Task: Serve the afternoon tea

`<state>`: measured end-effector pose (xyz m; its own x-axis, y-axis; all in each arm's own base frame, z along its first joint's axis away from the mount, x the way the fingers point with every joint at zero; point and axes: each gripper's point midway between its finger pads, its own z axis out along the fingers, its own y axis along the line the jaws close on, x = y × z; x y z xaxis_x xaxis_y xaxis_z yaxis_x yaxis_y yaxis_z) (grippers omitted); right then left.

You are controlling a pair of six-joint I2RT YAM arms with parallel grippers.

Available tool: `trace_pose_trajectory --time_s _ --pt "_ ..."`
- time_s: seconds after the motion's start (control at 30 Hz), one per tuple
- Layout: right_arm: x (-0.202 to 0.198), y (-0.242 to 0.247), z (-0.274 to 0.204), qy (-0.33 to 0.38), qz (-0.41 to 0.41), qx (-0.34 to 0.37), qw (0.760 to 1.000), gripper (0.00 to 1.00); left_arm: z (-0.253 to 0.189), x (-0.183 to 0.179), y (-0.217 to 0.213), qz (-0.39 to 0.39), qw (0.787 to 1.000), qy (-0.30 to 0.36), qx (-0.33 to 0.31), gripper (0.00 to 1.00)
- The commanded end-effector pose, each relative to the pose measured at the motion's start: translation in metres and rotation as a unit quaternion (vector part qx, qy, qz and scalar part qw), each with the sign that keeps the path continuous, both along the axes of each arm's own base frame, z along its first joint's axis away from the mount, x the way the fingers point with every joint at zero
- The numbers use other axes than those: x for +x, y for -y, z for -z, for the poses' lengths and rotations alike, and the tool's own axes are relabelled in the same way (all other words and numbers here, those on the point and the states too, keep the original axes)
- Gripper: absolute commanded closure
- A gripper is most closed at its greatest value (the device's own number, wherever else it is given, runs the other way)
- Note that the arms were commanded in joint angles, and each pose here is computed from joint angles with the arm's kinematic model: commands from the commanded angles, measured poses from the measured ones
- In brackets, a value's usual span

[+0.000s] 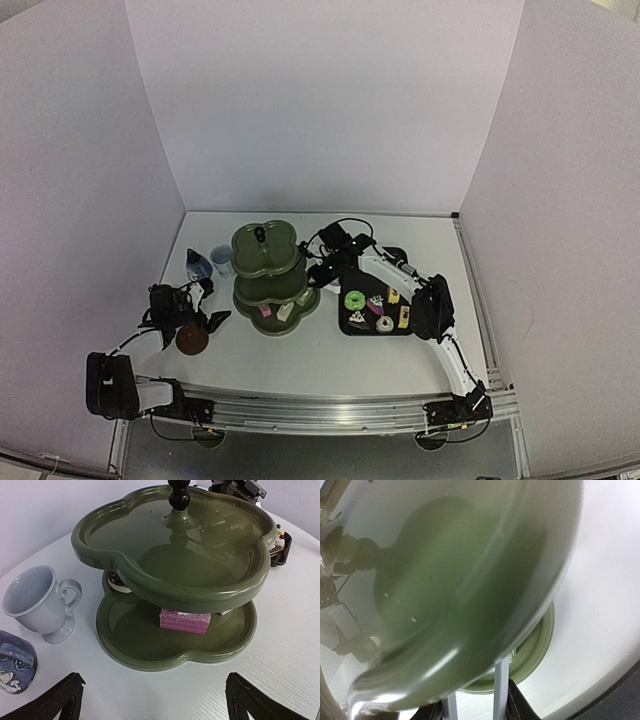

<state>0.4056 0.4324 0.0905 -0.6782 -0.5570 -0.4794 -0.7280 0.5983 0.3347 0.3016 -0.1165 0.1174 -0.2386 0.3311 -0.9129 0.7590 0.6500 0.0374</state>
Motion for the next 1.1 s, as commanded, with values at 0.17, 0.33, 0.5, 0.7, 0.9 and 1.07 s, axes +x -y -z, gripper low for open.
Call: trace_pose_trajectory --time_s 0.17,0.33,0.5,0.7,0.9,1.07 --pt "0.014 -0.001 -0.055 0.032 0.032 0.041 0.998 0.68 -0.005 0.0 0.002 0.011 1.0 0.012 0.002 0.0" --pt "0.018 0.004 -0.056 0.034 0.047 0.041 0.997 0.69 -0.005 -0.001 0.002 0.01 1.0 0.013 0.002 0.0" --pt "0.023 0.01 -0.063 0.04 0.063 0.047 0.996 0.68 -0.006 0.0 0.002 0.009 1.0 0.014 0.003 0.0" --pt "0.033 0.022 -0.068 0.043 0.1 0.055 0.993 0.68 -0.006 0.0 0.002 0.01 1.0 0.014 0.003 0.0" --pt "0.042 0.031 -0.082 0.046 0.134 0.079 0.987 0.69 -0.007 0.0 0.002 0.01 1.0 0.014 0.003 0.01" --pt "0.053 0.05 -0.089 0.043 0.186 0.084 0.978 0.69 -0.009 0.0 0.002 0.01 1.0 0.016 0.003 0.01"
